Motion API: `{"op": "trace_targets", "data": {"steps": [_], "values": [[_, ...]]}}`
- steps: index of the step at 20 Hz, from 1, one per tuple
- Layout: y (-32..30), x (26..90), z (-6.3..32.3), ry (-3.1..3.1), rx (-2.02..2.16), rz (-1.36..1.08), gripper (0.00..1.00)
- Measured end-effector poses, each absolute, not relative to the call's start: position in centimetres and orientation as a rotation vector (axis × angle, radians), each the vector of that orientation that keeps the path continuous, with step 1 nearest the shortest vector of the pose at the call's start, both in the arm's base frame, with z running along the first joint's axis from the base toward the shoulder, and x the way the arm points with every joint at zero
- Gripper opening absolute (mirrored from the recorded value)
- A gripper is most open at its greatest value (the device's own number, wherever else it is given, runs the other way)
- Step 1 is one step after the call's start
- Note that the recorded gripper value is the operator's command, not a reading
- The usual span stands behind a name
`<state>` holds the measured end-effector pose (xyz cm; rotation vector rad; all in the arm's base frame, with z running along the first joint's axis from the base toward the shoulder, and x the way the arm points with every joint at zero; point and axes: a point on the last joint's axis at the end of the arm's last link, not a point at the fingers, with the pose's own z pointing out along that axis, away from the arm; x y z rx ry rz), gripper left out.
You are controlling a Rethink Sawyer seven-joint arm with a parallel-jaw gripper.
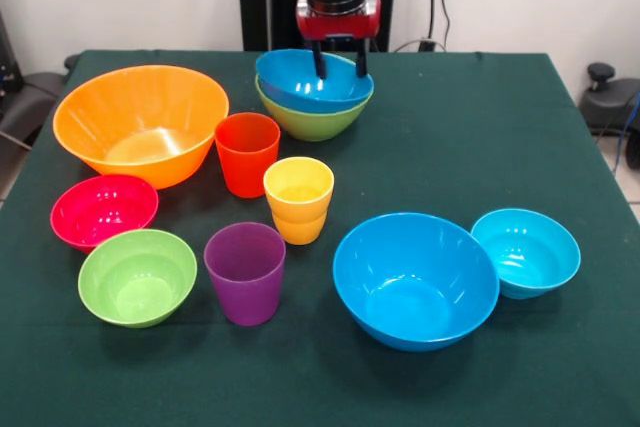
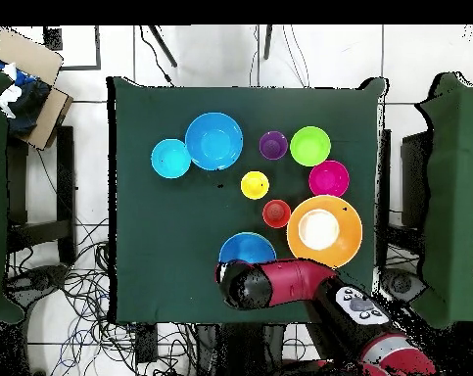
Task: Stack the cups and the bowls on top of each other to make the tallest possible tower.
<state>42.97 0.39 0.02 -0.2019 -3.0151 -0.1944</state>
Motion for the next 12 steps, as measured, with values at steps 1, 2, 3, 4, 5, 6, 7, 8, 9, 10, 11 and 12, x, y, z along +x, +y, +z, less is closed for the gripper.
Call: {"op": "trace_targets", "data": {"steps": [1,2,3,4,5,6,7,8,9,10,11,12], "values": [[0.4,43.1,-0.3,-3.017,-0.205,-0.200,1.00],[0.4,43.1,-0.4,-3.018,-0.205,-0.202,1.00],[0.4,43.1,-0.6,-3.019,-0.205,-0.204,1.00],[0.4,43.2,-0.9,-3.021,-0.205,-0.208,1.00],[0.4,43.3,-1.0,-3.022,-0.205,-0.210,1.00],[0.4,43.3,-1.3,-3.024,-0.204,-0.213,1.00],[0.3,43.4,-1.4,-3.026,-0.203,-0.214,1.00],[0.3,43.4,-1.6,-3.026,-0.201,-0.215,1.00],[0.3,43.4,-1.6,-3.026,-0.200,-0.215,1.00],[0.3,43.4,-1.7,-3.026,-0.200,-0.215,1.00],[0.3,43.4,-1.7,-3.025,-0.200,-0.216,1.00],[0.3,43.4,-1.8,-3.025,-0.200,-0.217,1.00]]}}
